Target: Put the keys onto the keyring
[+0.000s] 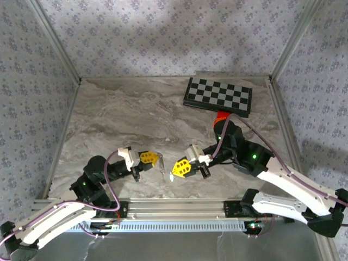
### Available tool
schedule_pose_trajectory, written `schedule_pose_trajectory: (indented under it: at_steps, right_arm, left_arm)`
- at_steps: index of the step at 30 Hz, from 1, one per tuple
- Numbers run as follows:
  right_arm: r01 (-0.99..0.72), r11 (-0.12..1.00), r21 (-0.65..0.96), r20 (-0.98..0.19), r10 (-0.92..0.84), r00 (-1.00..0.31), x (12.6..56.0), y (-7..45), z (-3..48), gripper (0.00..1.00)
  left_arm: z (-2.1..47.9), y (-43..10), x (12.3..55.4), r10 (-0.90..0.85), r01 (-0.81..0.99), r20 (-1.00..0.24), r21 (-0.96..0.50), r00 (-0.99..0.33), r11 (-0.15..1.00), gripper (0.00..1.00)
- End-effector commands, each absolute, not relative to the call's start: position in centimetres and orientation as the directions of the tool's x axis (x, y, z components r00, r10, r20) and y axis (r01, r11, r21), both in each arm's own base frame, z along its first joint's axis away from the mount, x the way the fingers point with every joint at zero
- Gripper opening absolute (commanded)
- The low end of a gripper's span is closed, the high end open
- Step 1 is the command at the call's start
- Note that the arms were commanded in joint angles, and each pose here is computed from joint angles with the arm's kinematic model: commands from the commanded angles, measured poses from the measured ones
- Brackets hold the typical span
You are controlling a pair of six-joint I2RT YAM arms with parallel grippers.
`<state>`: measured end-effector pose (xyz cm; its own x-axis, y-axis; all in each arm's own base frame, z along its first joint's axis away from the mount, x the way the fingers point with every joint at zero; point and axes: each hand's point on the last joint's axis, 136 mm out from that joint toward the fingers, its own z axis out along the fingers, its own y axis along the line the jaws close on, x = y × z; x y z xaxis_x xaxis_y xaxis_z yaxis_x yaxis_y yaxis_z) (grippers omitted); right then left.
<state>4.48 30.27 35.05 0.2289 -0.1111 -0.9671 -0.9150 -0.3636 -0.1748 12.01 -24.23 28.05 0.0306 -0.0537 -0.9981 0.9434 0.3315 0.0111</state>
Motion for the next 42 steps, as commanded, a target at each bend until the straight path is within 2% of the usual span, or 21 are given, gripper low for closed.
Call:
schedule_pose_trajectory:
  at_steps: [1,12,30,42]
  right_arm:
    - [-0.892,-0.402,-0.207,-0.966,-0.062,0.252,3.4,29.9,36.6,0.0]
    - [-0.817,-0.515,-0.26,-0.965,0.161,0.206,0.8,27.7,41.1,0.0]
    - [-0.789,-0.564,-0.242,-0.97,0.156,0.185,0.2,27.7,41.5,0.0]
    - [-0.798,-0.552,-0.241,-0.97,0.15,0.189,0.4,28.0,41.4,0.0]
  left_arm:
    - [31.3,-23.9,11.5,-0.128,0.948,-0.988,0.037,0.081,0.316,0.0]
    - [31.4,-23.9,11.4,-0.129,0.95,-0.988,0.038,0.081,0.31,0.0]
    - [31.7,-23.9,11.2,-0.132,0.952,-0.987,0.047,0.091,0.304,0.0]
    - [31.8,-23.9,11.2,-0.131,0.952,-0.987,0.049,0.092,0.302,0.0]
